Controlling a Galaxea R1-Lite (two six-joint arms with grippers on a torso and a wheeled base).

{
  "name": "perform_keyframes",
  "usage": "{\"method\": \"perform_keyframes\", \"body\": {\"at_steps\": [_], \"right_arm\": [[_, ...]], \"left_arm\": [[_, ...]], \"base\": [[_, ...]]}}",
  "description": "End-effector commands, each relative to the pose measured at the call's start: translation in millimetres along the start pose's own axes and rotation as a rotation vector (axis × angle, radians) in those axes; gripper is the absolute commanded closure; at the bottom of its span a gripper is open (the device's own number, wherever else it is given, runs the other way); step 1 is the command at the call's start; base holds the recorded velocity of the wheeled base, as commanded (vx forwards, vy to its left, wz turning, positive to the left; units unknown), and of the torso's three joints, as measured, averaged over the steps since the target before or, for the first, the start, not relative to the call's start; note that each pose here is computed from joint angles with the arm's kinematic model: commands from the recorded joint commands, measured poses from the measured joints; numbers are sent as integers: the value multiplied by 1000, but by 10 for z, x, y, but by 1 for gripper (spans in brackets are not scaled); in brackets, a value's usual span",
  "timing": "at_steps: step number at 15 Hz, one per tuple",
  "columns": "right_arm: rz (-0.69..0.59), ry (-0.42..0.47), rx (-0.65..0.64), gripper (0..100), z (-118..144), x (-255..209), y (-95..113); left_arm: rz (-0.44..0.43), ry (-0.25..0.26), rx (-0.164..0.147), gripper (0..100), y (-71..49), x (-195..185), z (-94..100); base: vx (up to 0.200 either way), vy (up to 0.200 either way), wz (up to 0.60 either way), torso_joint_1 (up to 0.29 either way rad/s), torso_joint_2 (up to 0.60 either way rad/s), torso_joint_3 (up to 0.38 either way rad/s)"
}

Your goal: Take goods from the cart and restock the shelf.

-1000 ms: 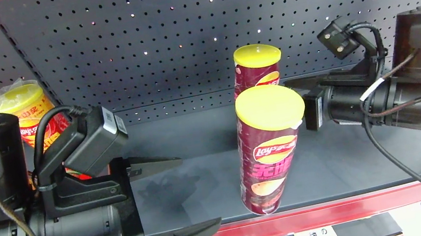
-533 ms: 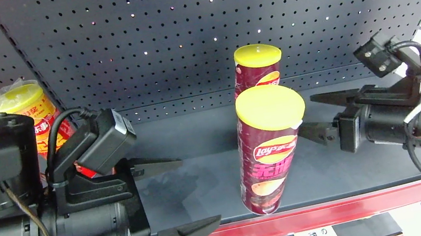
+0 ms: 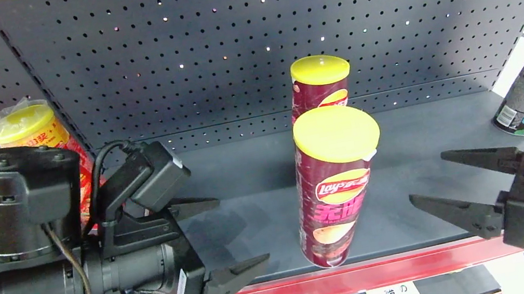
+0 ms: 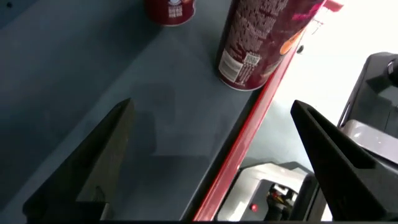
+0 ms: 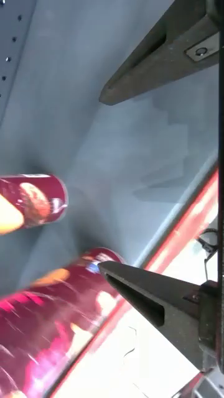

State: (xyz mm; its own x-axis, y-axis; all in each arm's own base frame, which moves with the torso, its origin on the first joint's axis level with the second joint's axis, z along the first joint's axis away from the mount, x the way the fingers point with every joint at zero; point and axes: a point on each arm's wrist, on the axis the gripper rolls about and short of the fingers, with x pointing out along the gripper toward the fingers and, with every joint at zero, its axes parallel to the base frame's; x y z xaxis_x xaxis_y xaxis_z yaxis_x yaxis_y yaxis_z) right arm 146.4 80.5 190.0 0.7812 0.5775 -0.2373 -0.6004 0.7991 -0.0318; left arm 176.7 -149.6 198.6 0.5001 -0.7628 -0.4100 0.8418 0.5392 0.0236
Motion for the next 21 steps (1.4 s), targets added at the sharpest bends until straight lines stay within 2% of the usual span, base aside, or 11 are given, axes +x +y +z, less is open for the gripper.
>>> {"method": "perform_keyframes", "body": {"at_steps": [1, 3, 4, 5, 9, 16, 21], "right_arm": [[-3, -58, -14, 0, 9, -267, 41], [2, -12, -22, 0, -12, -441, 71], [7, 28, -29, 0, -43, -577, 93], [3, 24, -28, 0, -47, -621, 98], [-24, 6, -22, 0, -43, -673, 81], [-45, -1, -12, 0, -31, -681, 59], [-46, 1, -12, 0, -36, -681, 58]], "left_arm": [[-5, 34, -3, 0, 19, 102, -49], [-11, 55, 26, 0, 34, 170, -79], [-16, 68, 54, 0, 45, 226, -89], [-19, 75, 63, 0, 49, 259, -98], [-41, 97, 74, 0, 42, 410, -98], [-61, 87, 89, 0, 53, 657, 22], [-65, 94, 91, 0, 52, 692, 12]], "base": [[0, 0, 0, 0, 0, 0], [0, 0, 0, 0, 0, 0], [0, 0, 0, 0, 0, 0], [0, 0, 0, 0, 0, 0], [0, 0, 0, 0, 0, 0], [0, 0, 0, 0, 0, 0], [0, 0, 0, 0, 0, 0]]}}
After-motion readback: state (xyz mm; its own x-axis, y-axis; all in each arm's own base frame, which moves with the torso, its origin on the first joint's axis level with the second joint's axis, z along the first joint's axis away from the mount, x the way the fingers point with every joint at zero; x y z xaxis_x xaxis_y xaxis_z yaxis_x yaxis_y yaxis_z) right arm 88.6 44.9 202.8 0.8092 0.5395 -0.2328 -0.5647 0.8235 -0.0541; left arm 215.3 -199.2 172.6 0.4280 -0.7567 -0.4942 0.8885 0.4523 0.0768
